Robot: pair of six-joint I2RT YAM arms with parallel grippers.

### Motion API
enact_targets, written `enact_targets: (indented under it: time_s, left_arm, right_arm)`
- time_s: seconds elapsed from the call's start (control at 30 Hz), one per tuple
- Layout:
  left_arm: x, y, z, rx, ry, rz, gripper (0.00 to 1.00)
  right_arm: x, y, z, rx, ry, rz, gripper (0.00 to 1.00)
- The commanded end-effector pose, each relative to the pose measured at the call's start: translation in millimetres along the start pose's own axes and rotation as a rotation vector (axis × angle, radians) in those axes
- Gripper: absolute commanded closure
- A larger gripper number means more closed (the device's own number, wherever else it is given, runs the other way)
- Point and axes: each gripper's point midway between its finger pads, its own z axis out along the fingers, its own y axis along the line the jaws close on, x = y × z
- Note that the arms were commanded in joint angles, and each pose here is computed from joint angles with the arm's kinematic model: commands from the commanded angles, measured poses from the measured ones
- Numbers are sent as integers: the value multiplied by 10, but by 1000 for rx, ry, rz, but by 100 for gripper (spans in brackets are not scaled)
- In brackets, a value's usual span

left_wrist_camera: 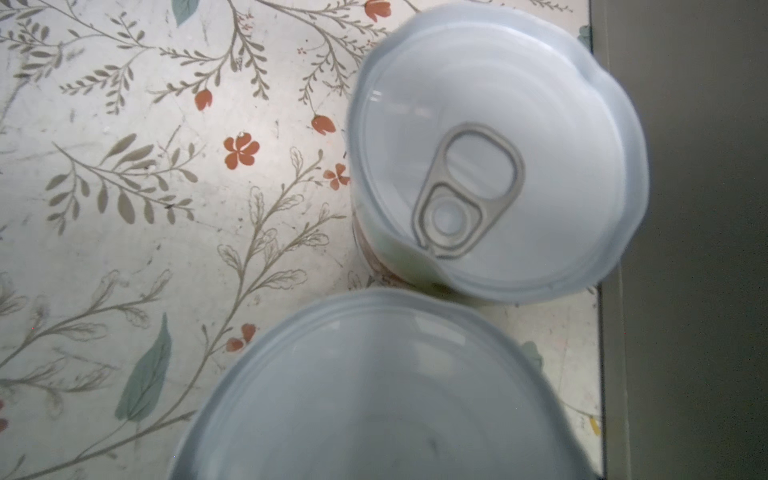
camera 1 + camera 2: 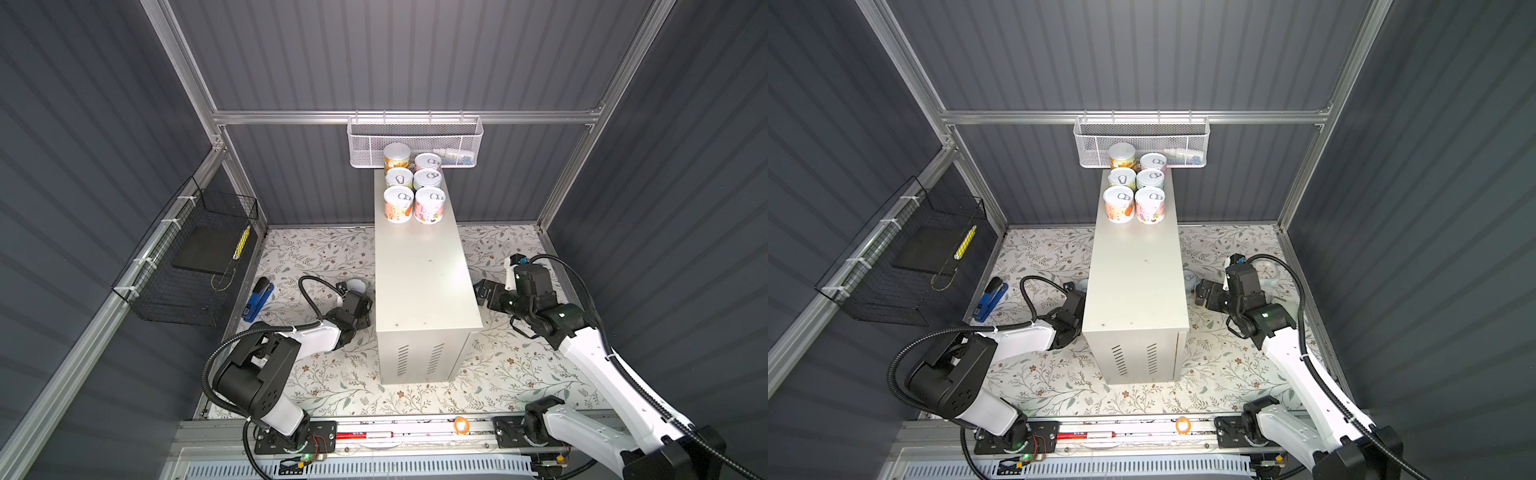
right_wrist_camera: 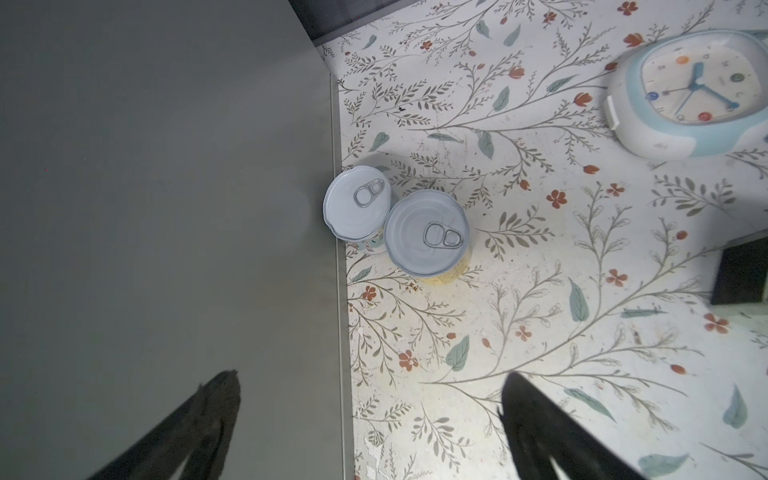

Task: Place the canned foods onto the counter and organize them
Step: 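Lower the left gripper onto the nearer floor can and grasp it, then lift the yellow-labelled can up toward the cabinet top with the left gripper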

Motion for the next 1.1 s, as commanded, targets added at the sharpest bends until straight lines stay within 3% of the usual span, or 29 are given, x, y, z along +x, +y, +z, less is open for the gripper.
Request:
enact_targets:
  time_s: [0.0,0.13,0.17,0.2,0.23,0.27,0.6,1.07]
  left_arm:
    - [24,103,-55,-24,-1,13,39]
    - [5,132,-114,-34,2,24,50]
    - [5,141,-135,-36,4,27,57]
    - [2,145,-155,-35,6,31,67]
    - [-5,160,-187,-39,7,33,93]
    - [-8,194,-221,-53,11,30,100]
    - [-312,275,-942,-6,-19,38,100]
    - [-1417,108,-2215,36,-111,203,100]
  right_arm:
    - [24,-23,16,1,-4,-4,1]
    - [58,-4,61,-13,10,5,1]
    - [57,3,67,-17,13,6,1]
    - [62,9,68,-18,16,7,1]
    - [60,18,69,-23,16,7,1]
    - [55,18,68,-24,14,7,1]
    - [81,6,66,-22,18,9,1]
    - [69,-41,62,-20,1,27,1]
